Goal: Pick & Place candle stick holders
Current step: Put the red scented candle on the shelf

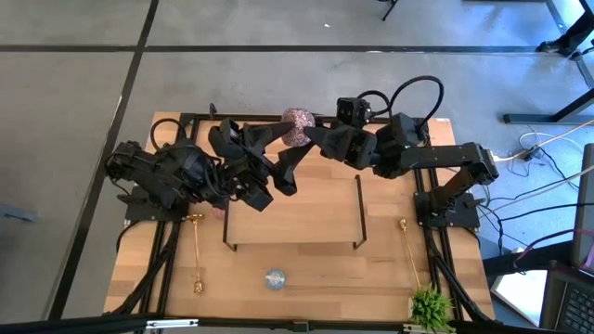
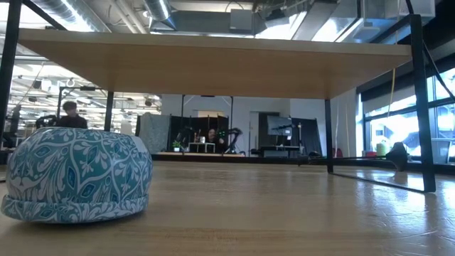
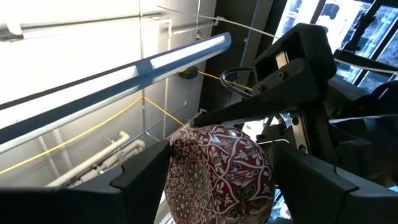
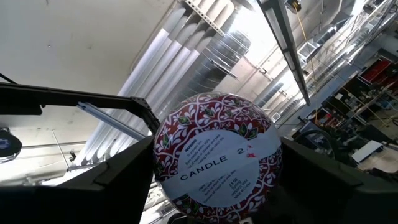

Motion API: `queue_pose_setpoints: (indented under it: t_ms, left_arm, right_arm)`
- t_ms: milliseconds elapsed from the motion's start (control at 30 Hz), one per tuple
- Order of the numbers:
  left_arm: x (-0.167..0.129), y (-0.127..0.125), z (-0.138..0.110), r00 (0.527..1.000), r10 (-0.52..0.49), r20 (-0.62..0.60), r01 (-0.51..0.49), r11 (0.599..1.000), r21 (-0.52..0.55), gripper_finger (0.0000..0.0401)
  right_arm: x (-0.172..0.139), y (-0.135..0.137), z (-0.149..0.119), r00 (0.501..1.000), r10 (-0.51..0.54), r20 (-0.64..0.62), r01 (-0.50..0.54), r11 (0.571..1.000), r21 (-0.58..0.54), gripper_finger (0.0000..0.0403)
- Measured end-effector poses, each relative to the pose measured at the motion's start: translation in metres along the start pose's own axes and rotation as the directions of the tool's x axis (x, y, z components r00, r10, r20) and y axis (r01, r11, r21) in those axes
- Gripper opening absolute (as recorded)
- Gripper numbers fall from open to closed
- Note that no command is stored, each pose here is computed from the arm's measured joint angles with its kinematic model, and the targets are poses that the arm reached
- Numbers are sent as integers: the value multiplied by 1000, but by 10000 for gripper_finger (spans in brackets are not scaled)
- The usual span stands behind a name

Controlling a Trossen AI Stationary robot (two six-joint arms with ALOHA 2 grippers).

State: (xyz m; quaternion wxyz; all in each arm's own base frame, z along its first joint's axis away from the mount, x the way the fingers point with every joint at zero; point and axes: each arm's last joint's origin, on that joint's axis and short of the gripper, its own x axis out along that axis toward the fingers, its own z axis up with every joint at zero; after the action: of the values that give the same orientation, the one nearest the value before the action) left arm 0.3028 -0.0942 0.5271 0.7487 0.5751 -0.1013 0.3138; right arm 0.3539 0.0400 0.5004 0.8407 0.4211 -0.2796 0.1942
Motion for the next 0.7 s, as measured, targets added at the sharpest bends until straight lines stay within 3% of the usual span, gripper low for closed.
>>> queue_pose_setpoints:
  t_ms: [533, 700]
  left_arm:
    - [0, 0, 1, 1000, 1, 16, 0, 999, -51, 274]
    - [0, 0, 0, 1000, 10, -7, -10, 1000, 6, 274]
  right_arm:
    - [0, 1, -2, 998, 29, -58, -28, 999, 17, 307]
    - [0, 1, -3, 995, 37, -87, -33, 998, 49, 307]
